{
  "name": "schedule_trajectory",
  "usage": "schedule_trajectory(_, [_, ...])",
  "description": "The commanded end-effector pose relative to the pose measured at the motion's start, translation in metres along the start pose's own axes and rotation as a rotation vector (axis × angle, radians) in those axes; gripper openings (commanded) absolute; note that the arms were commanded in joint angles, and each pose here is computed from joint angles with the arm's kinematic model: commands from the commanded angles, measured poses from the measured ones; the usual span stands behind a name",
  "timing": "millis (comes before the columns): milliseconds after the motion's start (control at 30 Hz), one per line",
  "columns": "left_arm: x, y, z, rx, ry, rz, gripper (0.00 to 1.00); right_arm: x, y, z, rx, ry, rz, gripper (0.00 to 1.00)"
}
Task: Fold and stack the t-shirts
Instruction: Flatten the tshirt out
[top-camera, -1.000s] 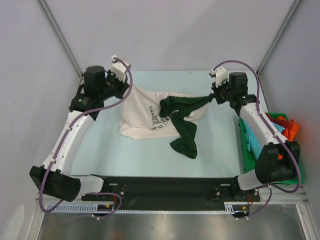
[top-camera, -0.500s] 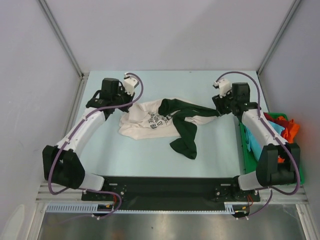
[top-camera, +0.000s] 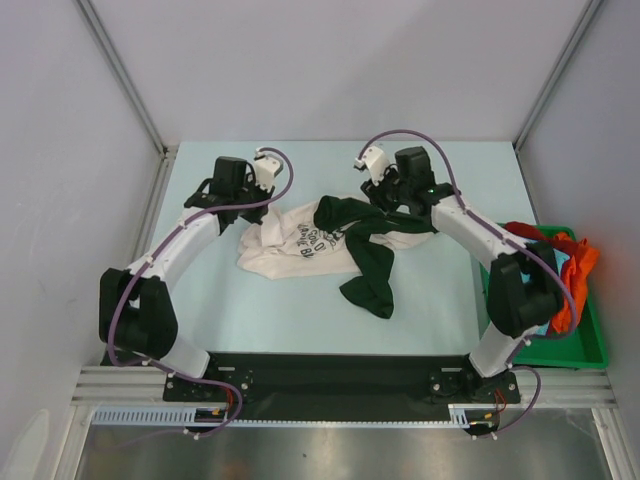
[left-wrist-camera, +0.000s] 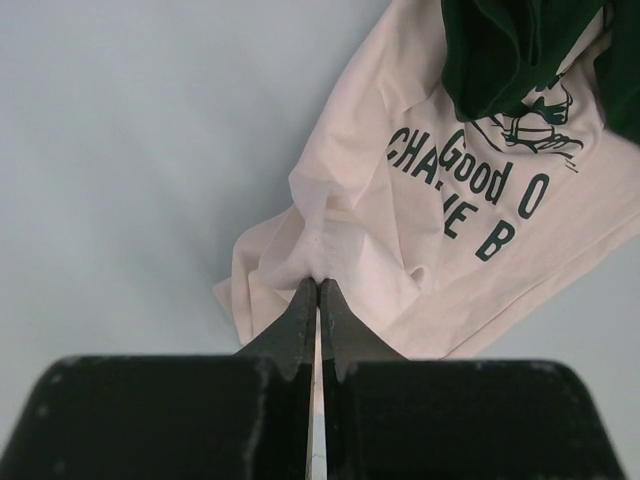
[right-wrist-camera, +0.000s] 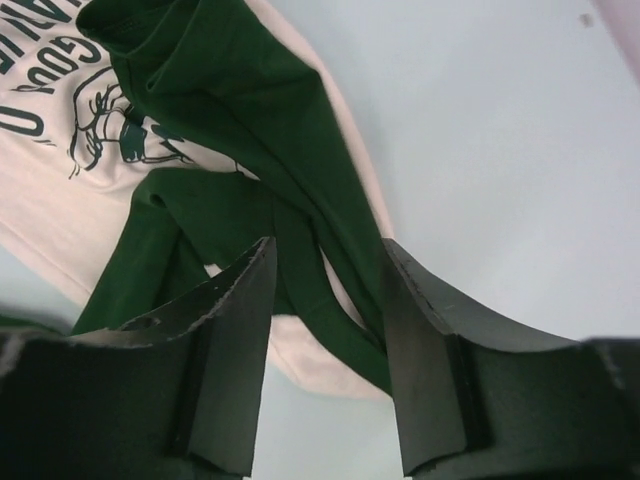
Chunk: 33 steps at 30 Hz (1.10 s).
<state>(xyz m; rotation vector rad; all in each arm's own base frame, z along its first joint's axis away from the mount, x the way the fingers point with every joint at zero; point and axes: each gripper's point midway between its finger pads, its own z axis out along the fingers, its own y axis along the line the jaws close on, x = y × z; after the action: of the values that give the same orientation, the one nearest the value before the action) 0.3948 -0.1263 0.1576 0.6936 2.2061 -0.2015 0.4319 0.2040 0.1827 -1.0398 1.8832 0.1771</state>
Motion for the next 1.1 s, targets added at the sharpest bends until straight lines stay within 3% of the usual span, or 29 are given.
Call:
schedule_trajectory(0, [-0.024, 0.007, -0.014, -0.036, -0.089, 0.002, 0.00, -0.024, 0.005, 0.030, -0.035, -0.061, -0.001, 0.48])
schedule_trajectory(133, [-0.021, 0.009, -0.015, -0.049, -0.082, 0.006, 0.00, -0.033, 0.021, 0.064, -0.103, -0.057, -0.020, 0.45])
schedule_trajectory(433, [-0.016, 0.011, -0.010, -0.053, -0.062, 0.006, 0.00, -0.037, 0.080, 0.087, -0.273, -0.045, -0.064, 0.46])
schedule_trajectory(800, [-0.017, 0.017, -0.003, -0.047, -0.056, -0.023, 0.01, -0.016, 0.087, 0.121, -0.287, 0.040, -0.035, 0.55])
schedule_trajectory(1067, [-0.017, 0.021, 0.001, -0.047, -0.054, -0.040, 0.00, -0.007, 0.088, 0.131, -0.280, 0.070, -0.037, 0.53])
